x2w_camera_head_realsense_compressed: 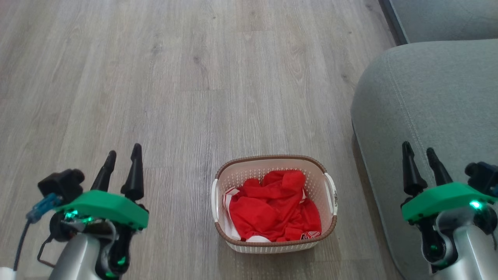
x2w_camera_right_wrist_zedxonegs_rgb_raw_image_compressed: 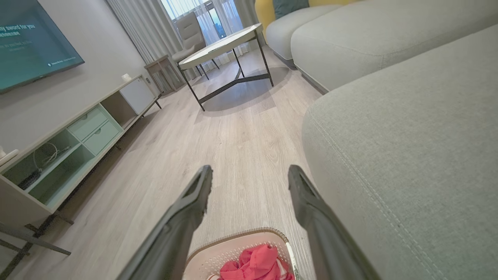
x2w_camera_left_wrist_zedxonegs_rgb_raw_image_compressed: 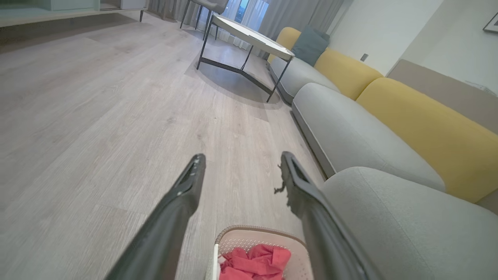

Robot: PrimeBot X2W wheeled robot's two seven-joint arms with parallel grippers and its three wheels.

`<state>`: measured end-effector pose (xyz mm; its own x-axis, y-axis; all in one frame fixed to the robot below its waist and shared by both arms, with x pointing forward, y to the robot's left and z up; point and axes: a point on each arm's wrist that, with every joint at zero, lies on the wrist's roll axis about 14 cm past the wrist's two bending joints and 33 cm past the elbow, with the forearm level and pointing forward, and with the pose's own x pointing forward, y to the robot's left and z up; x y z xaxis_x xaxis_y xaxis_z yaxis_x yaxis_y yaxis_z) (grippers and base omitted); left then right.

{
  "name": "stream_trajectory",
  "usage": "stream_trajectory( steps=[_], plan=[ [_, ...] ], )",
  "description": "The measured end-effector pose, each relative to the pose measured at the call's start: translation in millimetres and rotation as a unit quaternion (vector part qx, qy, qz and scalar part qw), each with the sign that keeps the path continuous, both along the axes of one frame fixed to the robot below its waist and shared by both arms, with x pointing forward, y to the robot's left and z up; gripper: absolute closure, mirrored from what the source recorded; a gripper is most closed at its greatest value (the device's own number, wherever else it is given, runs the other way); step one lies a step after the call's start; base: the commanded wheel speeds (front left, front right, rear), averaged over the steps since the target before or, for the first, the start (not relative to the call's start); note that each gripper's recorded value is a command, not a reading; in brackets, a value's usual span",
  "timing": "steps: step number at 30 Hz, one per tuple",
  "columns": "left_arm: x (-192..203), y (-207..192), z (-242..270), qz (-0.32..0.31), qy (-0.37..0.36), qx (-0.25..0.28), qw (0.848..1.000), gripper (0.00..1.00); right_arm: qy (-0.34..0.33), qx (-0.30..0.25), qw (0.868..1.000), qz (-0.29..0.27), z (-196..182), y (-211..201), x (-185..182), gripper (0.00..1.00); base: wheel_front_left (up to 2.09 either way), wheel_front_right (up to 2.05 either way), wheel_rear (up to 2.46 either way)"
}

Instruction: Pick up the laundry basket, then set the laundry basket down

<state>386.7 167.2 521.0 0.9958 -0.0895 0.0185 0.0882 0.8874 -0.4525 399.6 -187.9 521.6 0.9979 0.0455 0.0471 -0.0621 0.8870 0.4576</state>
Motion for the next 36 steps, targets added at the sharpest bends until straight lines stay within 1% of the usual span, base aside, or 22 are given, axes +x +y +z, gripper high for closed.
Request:
stream_trajectory(
  steps=[11,15,21,30,36],
  plan=[
    [-3,-9,-3,-0.013,-0.008,0.068,0.998,0.00,-0.001,-0.059,0.998,0.004,-5,3,1,0.00,0.00,0.00,0.00],
    [-5,-13,-6,-0.018,-0.010,0.101,0.995,0.00,-0.001,-0.086,0.996,0.005,-8,4,1,0.00,0.00,0.00,0.00],
    [-7,-12,-10,-0.017,-0.008,0.135,0.991,0.00,-0.001,-0.117,0.993,0.008,-12,6,0,0.00,0.00,0.00,0.00],
    [-9,-14,-13,-0.022,-0.011,0.177,0.984,0.00,0.002,-0.166,0.986,0.019,-20,11,1,0.00,0.00,0.00,0.00],
    [-10,-17,-9,-0.019,-0.025,0.197,0.980,0.00,-0.009,-0.197,0.980,0.025,-19,15,2,0.00,0.00,0.00,0.00]
  ],
)
